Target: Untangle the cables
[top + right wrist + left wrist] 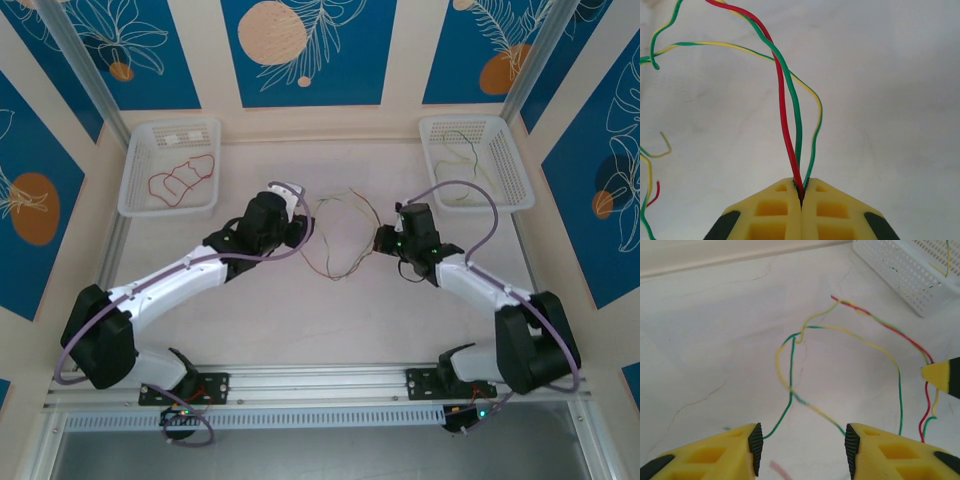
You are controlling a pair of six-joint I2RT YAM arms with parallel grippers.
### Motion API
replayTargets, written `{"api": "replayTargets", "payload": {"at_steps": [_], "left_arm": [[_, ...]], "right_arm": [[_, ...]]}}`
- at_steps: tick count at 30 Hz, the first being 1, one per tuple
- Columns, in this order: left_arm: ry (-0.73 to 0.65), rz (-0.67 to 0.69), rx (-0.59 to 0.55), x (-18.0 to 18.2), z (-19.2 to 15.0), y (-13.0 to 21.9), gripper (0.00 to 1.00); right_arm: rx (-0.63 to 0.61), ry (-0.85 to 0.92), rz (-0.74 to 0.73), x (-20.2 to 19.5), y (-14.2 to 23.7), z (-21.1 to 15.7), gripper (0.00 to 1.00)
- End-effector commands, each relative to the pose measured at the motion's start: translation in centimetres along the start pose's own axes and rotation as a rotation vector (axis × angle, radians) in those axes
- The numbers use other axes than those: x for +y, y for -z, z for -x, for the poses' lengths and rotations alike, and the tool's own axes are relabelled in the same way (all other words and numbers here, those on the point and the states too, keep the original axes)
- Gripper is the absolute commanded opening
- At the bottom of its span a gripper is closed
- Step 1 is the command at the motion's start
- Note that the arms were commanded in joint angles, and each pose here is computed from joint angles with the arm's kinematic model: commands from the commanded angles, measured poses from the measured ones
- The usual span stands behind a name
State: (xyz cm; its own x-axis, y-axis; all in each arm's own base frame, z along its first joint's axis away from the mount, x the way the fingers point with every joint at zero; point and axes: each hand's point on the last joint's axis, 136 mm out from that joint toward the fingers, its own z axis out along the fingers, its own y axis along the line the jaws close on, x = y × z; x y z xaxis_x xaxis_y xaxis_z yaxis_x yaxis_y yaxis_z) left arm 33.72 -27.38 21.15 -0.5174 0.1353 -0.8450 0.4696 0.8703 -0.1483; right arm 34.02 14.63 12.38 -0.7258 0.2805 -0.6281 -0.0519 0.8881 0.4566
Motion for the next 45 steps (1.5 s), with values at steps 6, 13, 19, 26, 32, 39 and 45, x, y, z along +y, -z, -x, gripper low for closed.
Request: {"api": "replayTargets", "payload": {"at_steps": [6,13,19,26,32,39,45], "left_arm": [[-0.056,-0.132,-0.206,-1.4,4.0,4.0,0.70],[-0.111,-0.240,-0.260,-2.4,5.0,6.3,0.61],[-0.114,-0.326,-0.206,-3.6,3.7,5.5,0.64],[-0.081,-0.196,-0.223,-1.3,3.5,4.8,0.16],[-0.065,-0.117,-0.259,0.7,4.0,6.0,0.13],[0.052,0.081,-0.285,5.7,3.4,7.0,0.00],[0.134,0.101,-0.309,8.1,2.6,7.8,0.03]], "right_arm": [[-0.253,0.296,0.137,4.0,5.2,2.5,0.00],[-0.377,0.393,0.261,6.3,9.1,2.8,0.00],[-0.432,0.412,0.349,8.0,11.4,2.8,0.00],[-0.468,0.393,0.293,7.4,12.1,3.4,0.00],[-0.487,0.324,0.135,4.6,11.6,4.4,0.00],[-0.498,0.257,0.027,2.1,11.4,5.0,0.00],[-0.493,0.224,-0.008,1.0,11.5,5.2,0.00]]}}
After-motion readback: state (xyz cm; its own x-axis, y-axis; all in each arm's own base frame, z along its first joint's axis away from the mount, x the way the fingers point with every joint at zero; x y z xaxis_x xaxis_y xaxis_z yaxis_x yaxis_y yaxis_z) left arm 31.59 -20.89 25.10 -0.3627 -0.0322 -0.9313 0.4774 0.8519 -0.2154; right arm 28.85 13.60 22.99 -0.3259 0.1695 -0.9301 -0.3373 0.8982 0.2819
